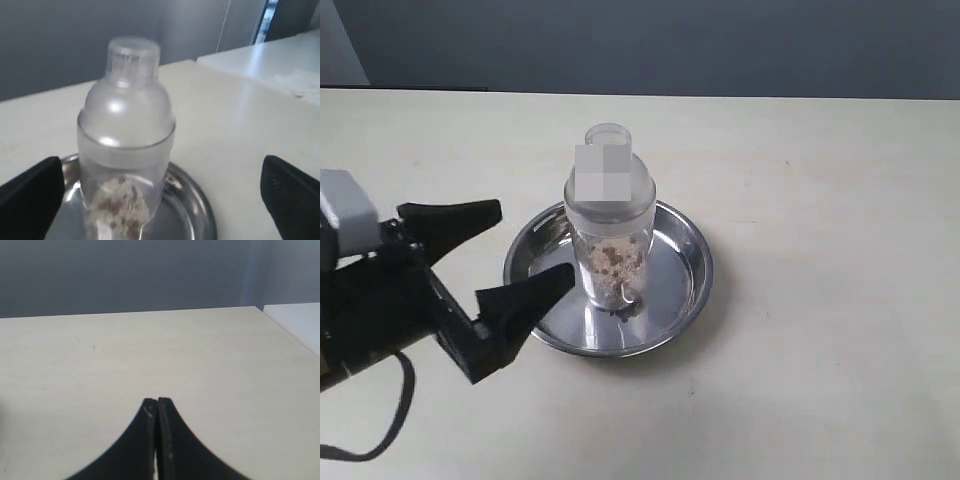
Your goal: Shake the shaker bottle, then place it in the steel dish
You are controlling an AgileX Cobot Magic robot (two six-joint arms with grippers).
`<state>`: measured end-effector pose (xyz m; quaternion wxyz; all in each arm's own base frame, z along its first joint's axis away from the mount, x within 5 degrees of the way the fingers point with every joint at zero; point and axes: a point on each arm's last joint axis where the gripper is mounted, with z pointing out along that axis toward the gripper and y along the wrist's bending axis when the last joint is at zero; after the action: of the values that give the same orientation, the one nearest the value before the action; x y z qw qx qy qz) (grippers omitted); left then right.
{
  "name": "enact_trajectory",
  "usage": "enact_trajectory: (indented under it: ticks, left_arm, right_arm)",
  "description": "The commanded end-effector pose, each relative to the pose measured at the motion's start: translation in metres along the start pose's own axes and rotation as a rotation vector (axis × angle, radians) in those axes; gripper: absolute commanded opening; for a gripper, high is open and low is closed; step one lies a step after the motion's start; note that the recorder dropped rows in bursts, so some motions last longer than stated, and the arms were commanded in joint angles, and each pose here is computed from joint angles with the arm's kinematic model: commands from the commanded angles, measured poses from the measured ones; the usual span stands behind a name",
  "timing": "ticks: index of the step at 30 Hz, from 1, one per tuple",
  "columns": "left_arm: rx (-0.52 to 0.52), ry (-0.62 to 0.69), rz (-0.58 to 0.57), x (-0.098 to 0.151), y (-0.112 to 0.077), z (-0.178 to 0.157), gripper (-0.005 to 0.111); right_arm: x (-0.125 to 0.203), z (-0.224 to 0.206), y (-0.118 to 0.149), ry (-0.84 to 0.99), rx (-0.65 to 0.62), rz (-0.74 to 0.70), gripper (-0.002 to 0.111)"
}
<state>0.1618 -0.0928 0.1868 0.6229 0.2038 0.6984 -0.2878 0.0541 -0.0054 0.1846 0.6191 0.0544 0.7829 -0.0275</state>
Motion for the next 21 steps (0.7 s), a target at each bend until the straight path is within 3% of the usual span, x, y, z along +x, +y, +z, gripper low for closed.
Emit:
enact_trajectory:
  ticks: [1, 4, 9, 13, 21]
  left_arm:
    - [0.057, -0.155, 0.042, -0.026, -0.016, -0.024, 0.105]
    - [0.035, -0.200, 0.073, -0.037, -0.020, -0.037, 0.105]
    - [-0.059, -0.166, 0.116, -0.043, -0.021, -0.056, 0.104]
    - [-0.216, -0.122, -0.046, -0.042, -0.013, -0.074, 0.093]
    - [-0.374, -0.097, -0.351, -0.034, -0.005, -0.095, 0.050]
  right_arm:
    - [-0.001, 0.000, 0.000, -0.017, 0.004, 0.000, -0.001]
    - [-0.001, 0.000, 0.000, -0.017, 0.004, 0.000, -0.001]
    - [-0.001, 0.000, 0.000, -0.017, 0.004, 0.000, -0.001]
    - [-0.001, 0.000, 0.000, -0.017, 0.004, 0.000, -0.001]
    - [-0.001, 0.000, 0.000, -0.017, 0.004, 0.000, -0.001]
